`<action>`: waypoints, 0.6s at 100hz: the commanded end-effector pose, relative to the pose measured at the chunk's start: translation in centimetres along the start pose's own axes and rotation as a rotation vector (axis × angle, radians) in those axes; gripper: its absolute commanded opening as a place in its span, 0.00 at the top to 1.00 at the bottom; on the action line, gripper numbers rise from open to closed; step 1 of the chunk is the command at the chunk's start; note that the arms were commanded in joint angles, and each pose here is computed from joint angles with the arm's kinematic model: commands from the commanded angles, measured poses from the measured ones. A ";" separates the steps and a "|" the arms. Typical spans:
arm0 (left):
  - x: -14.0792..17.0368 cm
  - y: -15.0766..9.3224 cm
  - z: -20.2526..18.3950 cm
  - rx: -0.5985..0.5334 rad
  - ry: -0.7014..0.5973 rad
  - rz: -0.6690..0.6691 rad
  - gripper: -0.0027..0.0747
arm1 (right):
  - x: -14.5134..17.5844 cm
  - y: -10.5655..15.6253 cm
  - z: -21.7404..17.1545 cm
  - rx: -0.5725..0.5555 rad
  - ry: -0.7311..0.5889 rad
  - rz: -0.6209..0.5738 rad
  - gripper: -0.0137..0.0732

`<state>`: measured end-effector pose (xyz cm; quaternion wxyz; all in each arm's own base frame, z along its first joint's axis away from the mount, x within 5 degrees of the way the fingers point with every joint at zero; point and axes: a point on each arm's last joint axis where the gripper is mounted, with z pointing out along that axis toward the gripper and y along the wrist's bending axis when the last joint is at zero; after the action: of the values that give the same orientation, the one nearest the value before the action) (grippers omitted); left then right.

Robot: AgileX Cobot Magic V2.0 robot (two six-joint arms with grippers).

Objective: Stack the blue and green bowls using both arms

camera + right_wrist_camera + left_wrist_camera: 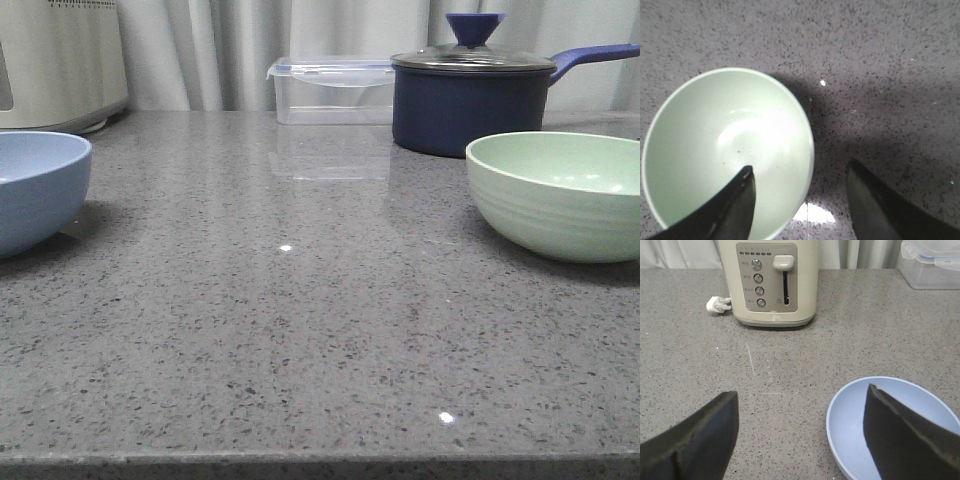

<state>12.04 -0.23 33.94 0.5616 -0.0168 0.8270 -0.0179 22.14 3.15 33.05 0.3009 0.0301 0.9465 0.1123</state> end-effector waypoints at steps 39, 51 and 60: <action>-1.7 -0.2 -0.5 0.014 -0.100 -0.015 0.30 | -2.7 -0.1 4.7 0.010 0.120 0.015 0.45; -1.7 -0.2 -0.5 0.014 -0.102 -0.015 0.30 | -2.7 -0.2 5.7 0.015 0.148 0.020 0.47; -1.7 -0.2 -0.5 0.014 -0.103 -0.015 0.30 | -2.7 -0.3 5.9 0.017 0.153 0.021 0.47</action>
<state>12.04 -0.23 33.94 0.5616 -0.0172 0.8270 -0.0186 27.46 3.65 28.27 0.1884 0.0359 0.9762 0.1014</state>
